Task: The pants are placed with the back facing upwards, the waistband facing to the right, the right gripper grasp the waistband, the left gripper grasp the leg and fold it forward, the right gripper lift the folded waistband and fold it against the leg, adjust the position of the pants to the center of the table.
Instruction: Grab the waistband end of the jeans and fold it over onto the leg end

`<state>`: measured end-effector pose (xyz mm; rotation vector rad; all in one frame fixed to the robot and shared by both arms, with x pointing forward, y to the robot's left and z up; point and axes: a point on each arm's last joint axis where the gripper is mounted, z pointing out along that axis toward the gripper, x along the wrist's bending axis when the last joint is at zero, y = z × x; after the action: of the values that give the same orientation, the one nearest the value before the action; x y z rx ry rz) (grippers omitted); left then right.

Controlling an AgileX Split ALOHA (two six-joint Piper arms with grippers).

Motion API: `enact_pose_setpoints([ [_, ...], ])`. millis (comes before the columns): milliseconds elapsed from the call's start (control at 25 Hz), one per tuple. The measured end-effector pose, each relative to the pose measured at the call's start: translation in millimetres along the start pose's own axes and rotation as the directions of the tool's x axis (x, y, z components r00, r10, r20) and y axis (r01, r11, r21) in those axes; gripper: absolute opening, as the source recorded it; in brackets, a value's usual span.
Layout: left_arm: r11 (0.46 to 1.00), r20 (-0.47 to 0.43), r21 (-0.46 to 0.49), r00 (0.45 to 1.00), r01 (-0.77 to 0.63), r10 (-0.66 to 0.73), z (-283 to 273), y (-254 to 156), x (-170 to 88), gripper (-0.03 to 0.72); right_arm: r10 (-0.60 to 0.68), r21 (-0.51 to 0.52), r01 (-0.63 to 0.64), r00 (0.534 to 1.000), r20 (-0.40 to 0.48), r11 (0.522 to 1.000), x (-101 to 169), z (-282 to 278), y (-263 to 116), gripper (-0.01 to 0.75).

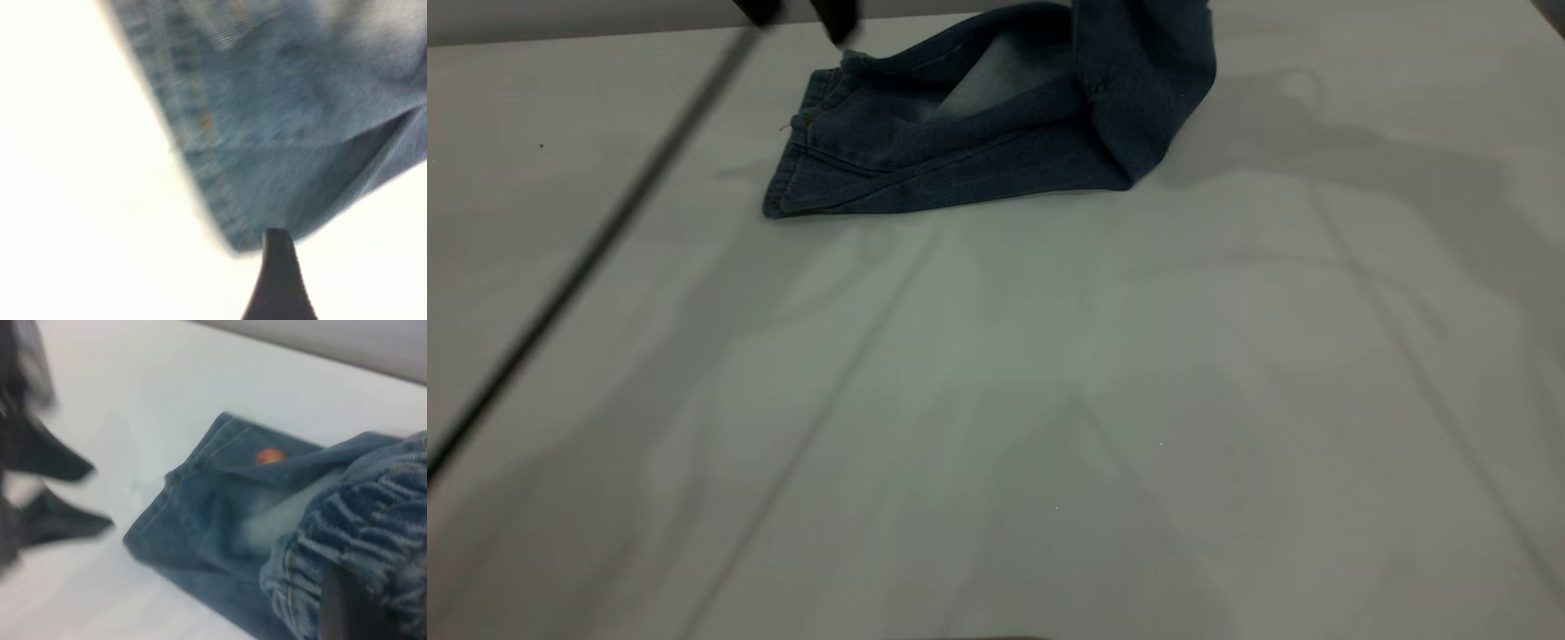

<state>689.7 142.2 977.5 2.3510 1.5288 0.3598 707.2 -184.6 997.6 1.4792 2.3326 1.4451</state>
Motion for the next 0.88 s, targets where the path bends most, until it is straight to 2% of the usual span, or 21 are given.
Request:
enact_pose_setpoints([
  [240, 0.989, -0.036, -0.089, 0.992, 0.118, -0.121, -56, 3, 37, 0.489, -0.073, 0.038, 0.074, 0.997, -0.039, 0.997, 44, 30, -4, 0.053],
  [400, 0.98, -0.047, -0.127, 0.986, 0.151, -0.158, -75, 4, 47, 0.489, -0.081, 0.034, 0.082, 0.996, -0.03, 0.996, 62, 59, -13, 0.053],
  [640, 0.978, -0.042, -0.136, 0.985, 0.161, -0.168, -78, 4, 47, 0.489, 0.02, 0.026, -0.02, 1.0, -0.011, 0.999, 64, 113, -43, 0.053],
  [880, 0.973, -0.039, -0.165, 0.985, 0.161, -0.17, -79, 7, 47, 0.489, 0.137, -0.034, -0.14, 0.988, -0.075, 0.99, 69, 141, -58, 0.061],
])
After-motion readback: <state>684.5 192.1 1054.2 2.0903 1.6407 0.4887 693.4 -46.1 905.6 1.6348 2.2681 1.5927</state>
